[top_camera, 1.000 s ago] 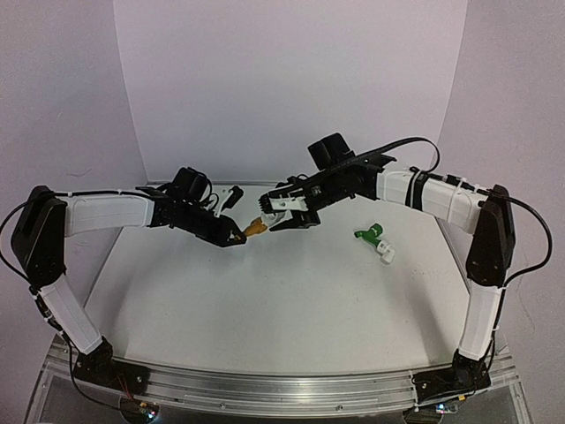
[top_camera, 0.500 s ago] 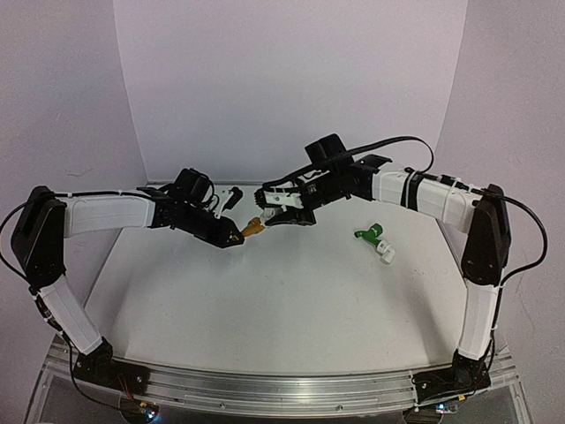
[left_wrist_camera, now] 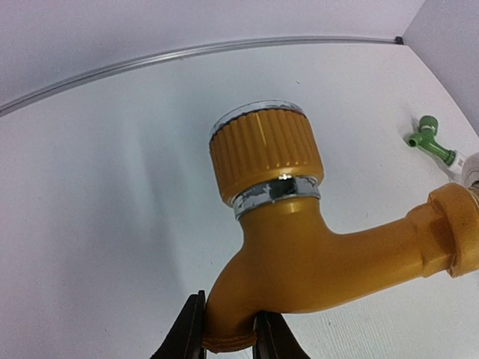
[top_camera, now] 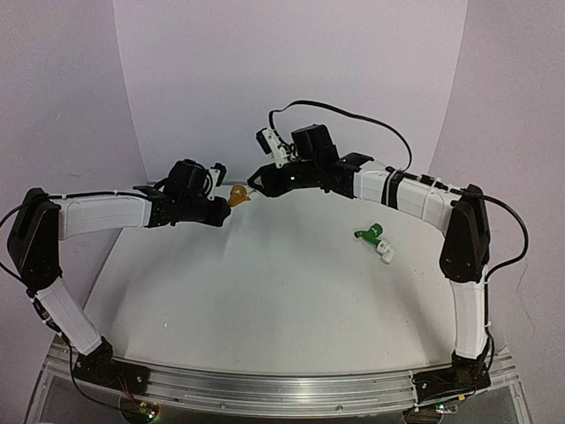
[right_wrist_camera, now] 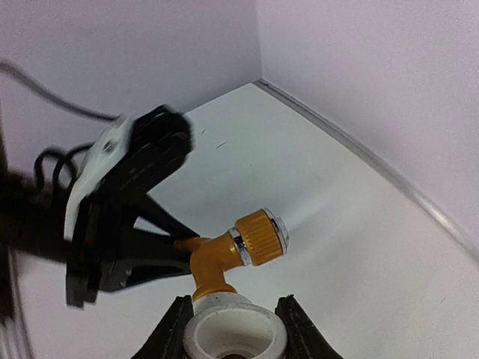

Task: Install the water faucets
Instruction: Screw the water faucet onto the adaptor.

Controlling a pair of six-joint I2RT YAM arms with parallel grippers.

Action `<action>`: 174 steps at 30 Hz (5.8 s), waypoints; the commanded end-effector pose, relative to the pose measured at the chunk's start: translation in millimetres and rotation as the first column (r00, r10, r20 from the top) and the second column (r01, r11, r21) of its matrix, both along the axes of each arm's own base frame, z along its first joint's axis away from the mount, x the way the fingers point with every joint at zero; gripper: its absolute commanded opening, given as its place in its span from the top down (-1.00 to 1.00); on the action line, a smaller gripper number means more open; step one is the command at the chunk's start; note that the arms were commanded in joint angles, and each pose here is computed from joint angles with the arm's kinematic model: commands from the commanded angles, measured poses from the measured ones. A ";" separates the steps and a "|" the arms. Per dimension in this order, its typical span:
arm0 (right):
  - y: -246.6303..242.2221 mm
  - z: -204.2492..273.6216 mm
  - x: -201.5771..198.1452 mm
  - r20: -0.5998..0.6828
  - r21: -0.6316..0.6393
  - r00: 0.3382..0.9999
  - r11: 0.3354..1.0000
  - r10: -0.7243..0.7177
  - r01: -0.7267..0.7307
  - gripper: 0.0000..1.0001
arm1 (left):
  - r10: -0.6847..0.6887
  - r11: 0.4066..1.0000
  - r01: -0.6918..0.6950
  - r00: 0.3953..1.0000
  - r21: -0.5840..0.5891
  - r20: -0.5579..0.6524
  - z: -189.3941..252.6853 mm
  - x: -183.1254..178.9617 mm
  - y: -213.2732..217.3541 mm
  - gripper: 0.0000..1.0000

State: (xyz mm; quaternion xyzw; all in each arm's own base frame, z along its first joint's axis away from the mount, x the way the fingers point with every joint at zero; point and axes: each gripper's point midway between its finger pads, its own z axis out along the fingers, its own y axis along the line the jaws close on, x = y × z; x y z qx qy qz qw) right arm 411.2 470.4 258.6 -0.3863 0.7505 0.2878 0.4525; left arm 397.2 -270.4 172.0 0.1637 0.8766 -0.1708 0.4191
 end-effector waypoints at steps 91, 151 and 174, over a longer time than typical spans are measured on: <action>-22.6 -33.0 -43.4 0.471 -0.614 0.534 0.696 0.702 -0.373 0.61 | -0.225 0.972 0.222 0.974 -0.080 -0.031 37.9 -39.6 -40.4 1.00; -67.3 18.8 -81.2 0.541 -0.493 0.523 0.752 0.658 -0.436 -0.95 | -0.217 0.970 0.204 0.972 -0.130 -0.093 21.5 -42.4 -40.6 1.00; -23.6 -31.0 -50.5 0.479 -0.595 0.531 0.704 0.698 -0.387 -0.23 | -0.213 0.975 0.208 0.976 -0.078 -0.056 30.2 -35.9 -40.4 1.00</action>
